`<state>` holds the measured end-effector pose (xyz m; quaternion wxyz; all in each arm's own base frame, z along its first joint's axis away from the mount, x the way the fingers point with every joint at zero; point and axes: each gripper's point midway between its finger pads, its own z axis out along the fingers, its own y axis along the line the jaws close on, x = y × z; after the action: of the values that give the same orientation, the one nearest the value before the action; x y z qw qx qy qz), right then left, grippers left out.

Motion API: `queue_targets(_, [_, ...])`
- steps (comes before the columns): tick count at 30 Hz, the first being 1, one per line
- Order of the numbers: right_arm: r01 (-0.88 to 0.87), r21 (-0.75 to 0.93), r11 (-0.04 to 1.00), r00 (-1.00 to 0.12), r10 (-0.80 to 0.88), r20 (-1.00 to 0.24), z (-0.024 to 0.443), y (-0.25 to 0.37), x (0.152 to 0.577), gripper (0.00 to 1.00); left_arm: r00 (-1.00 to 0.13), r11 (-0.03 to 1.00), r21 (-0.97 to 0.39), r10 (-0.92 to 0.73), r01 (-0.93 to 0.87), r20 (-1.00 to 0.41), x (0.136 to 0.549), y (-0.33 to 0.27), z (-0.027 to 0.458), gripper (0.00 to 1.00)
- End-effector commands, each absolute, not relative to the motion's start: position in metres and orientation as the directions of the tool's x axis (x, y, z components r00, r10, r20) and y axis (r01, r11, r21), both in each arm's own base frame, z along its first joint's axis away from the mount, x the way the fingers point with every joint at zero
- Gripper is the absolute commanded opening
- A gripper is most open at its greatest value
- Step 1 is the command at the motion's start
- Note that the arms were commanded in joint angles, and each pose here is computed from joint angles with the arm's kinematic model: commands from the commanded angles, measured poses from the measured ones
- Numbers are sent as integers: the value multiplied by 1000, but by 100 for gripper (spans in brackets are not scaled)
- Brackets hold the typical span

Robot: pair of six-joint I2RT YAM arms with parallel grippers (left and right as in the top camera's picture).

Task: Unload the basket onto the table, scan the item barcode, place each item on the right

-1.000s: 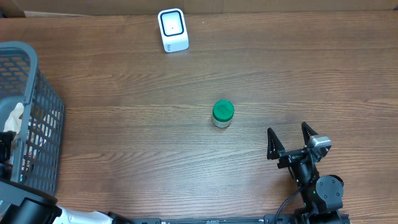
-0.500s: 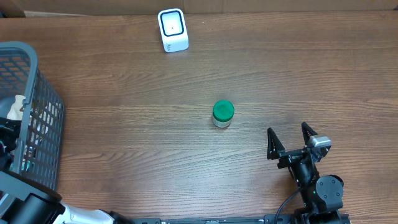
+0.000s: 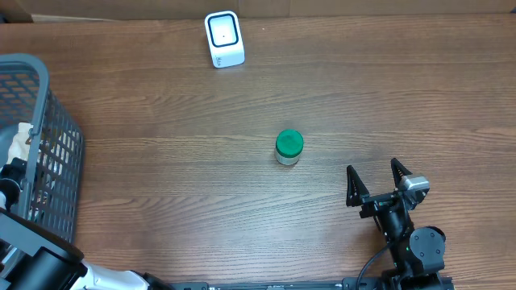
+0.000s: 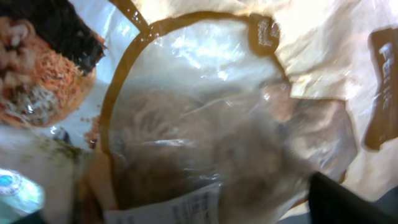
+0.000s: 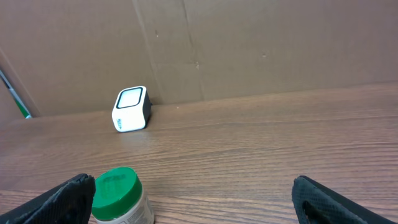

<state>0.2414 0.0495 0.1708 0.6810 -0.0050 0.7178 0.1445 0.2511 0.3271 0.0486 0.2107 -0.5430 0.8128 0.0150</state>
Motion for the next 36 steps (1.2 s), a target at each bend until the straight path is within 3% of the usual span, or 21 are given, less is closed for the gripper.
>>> queue_targets(1, [-200,199,959,-64,190,-980,170,49,242,100,-318,385,-171,-891,-907,-323,240,321,27,73])
queue_targets(6, [-200,199,959,-64,190,-980,170,49,242,100,-311,391,-178,-881,-903,-355,242,323,21,66])
queue_targets(7, [-200,199,959,-64,190,-980,170,49,242,100,-311,391,-179,-881,-903,-358,242,323,20,60])
queue_targets(9, [-200,199,959,-64,190,-980,170,49,242,100,-311,391,-179,-881,-903,-357,241,322,17,24])
queue_targets(11, [-200,199,959,-64,190,-980,170,49,242,100,-310,392,-183,-880,-902,-359,242,322,18,4])
queue_targets(22, [-200,199,959,-64,190,-980,170,49,242,100,-309,412,-288,-887,-864,-342,261,315,54,4])
queue_targets(29, [-200,199,959,-64,190,-980,170,49,242,100,-238,399,-327,-868,-856,-437,263,319,146,4])
queue_targets(36, [-200,199,959,-64,190,-980,170,49,242,100,-77,395,-418,-796,-818,-600,252,303,252,4])
